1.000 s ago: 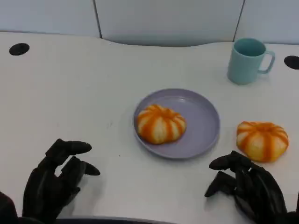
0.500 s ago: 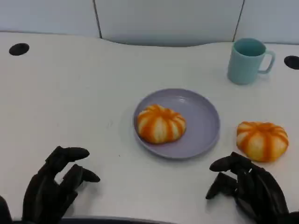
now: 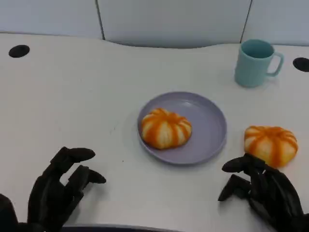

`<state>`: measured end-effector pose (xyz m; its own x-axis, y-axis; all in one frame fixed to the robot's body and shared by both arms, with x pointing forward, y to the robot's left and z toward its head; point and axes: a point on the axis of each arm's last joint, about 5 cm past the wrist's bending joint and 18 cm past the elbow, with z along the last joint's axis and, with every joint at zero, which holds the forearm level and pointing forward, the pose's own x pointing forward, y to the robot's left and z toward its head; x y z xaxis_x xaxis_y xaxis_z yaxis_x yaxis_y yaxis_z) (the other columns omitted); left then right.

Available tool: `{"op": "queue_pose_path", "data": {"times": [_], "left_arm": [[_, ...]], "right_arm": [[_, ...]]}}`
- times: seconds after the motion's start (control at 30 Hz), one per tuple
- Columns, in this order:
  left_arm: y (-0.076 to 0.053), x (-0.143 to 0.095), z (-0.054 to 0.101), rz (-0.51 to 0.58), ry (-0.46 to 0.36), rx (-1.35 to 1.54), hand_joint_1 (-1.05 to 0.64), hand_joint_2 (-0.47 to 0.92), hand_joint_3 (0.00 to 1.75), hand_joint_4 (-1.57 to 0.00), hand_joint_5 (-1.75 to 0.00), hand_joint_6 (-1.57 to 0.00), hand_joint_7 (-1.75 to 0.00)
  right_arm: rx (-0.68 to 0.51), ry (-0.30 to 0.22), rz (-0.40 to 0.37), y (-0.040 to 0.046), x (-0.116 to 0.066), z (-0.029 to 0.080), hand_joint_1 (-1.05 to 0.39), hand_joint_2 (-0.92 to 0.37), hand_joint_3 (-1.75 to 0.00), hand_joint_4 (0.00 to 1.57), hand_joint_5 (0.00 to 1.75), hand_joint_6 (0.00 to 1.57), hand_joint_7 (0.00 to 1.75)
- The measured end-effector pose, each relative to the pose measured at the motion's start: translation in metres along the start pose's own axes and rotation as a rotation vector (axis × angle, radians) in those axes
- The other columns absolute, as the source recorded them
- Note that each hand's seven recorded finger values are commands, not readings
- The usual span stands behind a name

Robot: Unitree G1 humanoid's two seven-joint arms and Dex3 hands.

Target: Grasp the bread from the table and place it into the plate.

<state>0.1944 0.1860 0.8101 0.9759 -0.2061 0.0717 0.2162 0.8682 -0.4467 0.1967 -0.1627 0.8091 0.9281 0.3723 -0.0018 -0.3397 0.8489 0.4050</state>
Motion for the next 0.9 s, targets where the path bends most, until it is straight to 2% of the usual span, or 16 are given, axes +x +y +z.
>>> {"op": "queue_pose_path", "data": {"times": [0.13, 0.5, 0.9], "left_arm": [[0.0003, 0.0, 0.0002, 0.0, 0.003, 0.006, -0.7, 0.92, 0.25, -0.33, -1.75, -0.33, -1.31], [0.002, -0.001, 0.0003, 0.012, 0.0, 0.007, -0.69, 0.92, 0.25, -0.33, -1.75, -0.33, -1.32], [0.0022, -0.0012, 0.0, 0.005, 0.0, 0.005, -0.68, 0.92, 0.25, -0.33, -1.75, -0.32, -1.32]], "right_arm": [[-0.005, -0.01, 0.012, -0.0027, 0.0011, -0.0005, -0.45, -0.92, -0.39, 0.69, 1.45, 0.69, 0.98], [-0.006, -0.01, 0.007, -0.0025, 0.0011, -0.0002, -0.45, -0.92, -0.38, 0.67, 1.45, 0.7, 0.99], [-0.02, 0.001, -0.01, 0.0011, -0.0023, 0.0007, -0.43, -0.92, -0.39, 0.66, 1.49, 0.69, 1.04]]}}
